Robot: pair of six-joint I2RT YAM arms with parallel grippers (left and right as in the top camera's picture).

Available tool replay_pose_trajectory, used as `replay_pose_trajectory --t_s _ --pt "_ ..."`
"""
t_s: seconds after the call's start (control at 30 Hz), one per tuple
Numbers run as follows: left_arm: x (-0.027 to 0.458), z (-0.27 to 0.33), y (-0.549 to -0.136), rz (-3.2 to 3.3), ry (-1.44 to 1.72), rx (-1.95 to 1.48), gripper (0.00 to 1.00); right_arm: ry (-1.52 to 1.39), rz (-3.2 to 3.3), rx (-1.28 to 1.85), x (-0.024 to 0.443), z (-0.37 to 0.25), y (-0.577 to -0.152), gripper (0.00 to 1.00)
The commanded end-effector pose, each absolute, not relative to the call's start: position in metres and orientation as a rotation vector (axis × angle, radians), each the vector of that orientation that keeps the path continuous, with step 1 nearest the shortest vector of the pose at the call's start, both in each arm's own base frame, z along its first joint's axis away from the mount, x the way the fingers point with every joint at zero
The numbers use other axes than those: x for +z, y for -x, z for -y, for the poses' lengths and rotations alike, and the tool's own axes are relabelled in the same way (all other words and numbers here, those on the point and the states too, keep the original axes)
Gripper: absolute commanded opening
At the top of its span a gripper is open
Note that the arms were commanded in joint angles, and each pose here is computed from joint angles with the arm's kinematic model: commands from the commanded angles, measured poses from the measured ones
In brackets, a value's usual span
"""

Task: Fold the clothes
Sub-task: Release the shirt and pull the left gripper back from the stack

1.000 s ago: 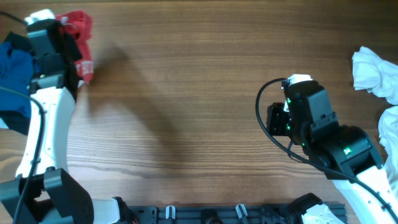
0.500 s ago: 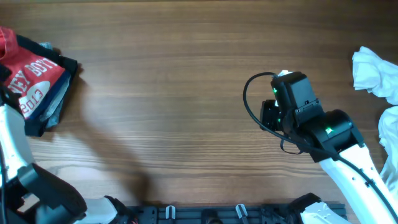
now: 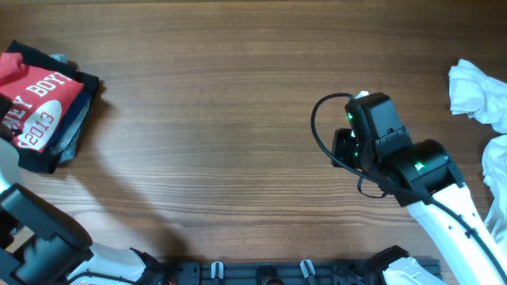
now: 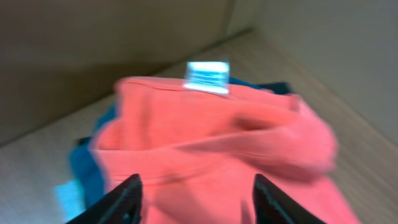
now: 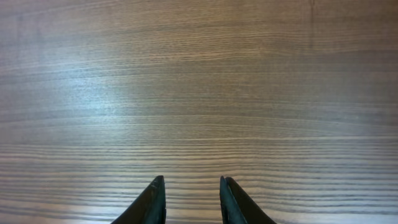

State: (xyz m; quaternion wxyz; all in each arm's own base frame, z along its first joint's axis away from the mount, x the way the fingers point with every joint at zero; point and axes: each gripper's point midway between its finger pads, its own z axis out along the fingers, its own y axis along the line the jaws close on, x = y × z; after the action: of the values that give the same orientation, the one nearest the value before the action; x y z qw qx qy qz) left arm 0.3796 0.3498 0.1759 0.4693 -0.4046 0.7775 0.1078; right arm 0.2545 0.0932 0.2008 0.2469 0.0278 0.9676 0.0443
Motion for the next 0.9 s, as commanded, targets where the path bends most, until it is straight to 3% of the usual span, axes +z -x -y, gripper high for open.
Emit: replay_pose_trajectory --t_s 0.0,0.23,0.33,0.37,0.47,0.53,0.7,0.87 --pt "0.186 -0.303 -0.419 -1.934 0.821 0.029 0.63 -0.102 -2.611 0.117 0.207 -0.093 -0.262 0.48" --pt "0.166 -0.126 -0.486 -2.161 0.43 -0.216 0.73 -0.076 -2.664 0.165 0.182 -0.114 -0.285 0.99" --pt "0.151 -0.033 -0.488 -2.283 0.252 -0.326 0.89 -0.065 -2.663 0.162 0.169 -0.123 -0.304 1.0" --pt "0.147 -0.011 -0.487 -2.308 0.208 -0.351 1.0 -0.036 -2.643 0.165 0.167 -0.127 -0.313 1.0" --pt "0.13 0.059 -0.465 -2.435 0.065 -0.429 1.0 -0.015 -2.498 0.141 0.177 -0.133 -0.352 1.0" --pt "0.113 0.072 -0.441 -2.55 0.049 -0.444 1.0 0.016 -2.429 0.158 0.188 -0.137 -0.365 0.99" --pt "0.082 0.07 -0.364 -2.904 0.121 -0.443 1.0 -0.036 -2.433 0.185 0.189 -0.112 -0.376 0.99" --pt "0.112 0.052 -0.329 -3.057 0.172 -0.306 1.0 -0.119 -2.499 0.172 0.19 -0.066 -0.359 0.99"
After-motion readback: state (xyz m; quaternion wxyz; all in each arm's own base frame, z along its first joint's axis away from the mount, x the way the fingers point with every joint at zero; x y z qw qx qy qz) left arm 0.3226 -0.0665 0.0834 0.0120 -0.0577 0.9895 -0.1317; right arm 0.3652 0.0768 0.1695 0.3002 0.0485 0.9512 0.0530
